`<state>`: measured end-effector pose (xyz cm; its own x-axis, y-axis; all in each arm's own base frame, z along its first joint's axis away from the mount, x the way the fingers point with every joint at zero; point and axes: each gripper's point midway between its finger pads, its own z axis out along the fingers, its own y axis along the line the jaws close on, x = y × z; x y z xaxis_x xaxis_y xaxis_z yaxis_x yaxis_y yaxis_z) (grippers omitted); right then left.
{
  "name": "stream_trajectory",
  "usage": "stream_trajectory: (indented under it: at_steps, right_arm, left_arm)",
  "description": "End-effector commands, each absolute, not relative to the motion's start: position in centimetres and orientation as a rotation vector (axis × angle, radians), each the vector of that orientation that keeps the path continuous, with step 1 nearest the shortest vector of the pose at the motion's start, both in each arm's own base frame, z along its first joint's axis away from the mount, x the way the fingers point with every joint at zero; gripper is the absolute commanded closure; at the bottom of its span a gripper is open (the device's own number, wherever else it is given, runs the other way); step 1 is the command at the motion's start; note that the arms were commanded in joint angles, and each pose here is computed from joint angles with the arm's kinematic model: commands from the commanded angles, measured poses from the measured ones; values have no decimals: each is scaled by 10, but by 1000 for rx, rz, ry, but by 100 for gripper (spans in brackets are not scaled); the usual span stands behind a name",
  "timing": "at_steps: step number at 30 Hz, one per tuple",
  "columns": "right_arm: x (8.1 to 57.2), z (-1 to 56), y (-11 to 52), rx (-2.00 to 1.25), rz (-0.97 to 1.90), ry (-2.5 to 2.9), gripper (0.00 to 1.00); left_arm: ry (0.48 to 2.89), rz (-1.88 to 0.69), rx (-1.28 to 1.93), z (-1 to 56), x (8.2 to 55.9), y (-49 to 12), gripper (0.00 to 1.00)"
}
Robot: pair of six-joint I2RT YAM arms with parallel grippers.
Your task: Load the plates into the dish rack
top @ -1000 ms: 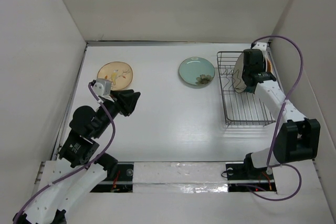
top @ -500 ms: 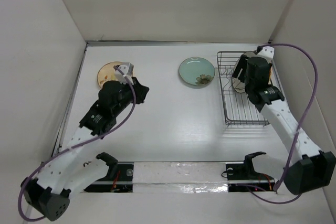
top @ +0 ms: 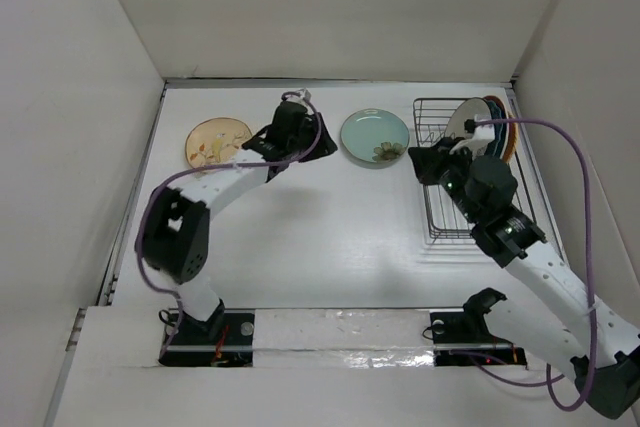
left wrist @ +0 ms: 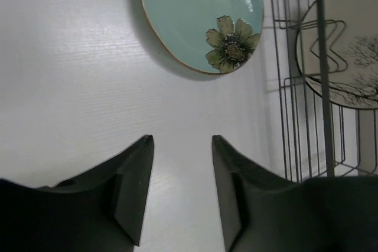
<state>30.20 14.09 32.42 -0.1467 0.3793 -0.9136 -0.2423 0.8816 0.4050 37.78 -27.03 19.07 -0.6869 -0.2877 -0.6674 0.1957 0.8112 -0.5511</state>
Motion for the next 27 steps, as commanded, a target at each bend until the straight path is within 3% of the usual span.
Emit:
stream_trajectory:
  at_steps: [1, 6, 8, 15, 27]
  right_arm:
    - [292, 325, 168, 47, 650, 1598, 84]
    - [276, 309, 183, 11, 698, 1616, 58]
    - [272, 302, 183, 10, 708, 1617, 53]
    - [272, 288, 183, 11, 705, 1634, 52]
    - [276, 284, 183, 13, 685, 1633, 53]
  left_arm:
    - [2204, -794, -181, 169, 420, -296, 56]
    - [2193, -804, -265, 146, 456, -314, 47]
    - [2201, -802, -304, 133, 472, -316, 46]
    - [2231, -859, -400, 101, 504, -332, 47]
    - [2260, -947, -467, 60, 524, -355, 59]
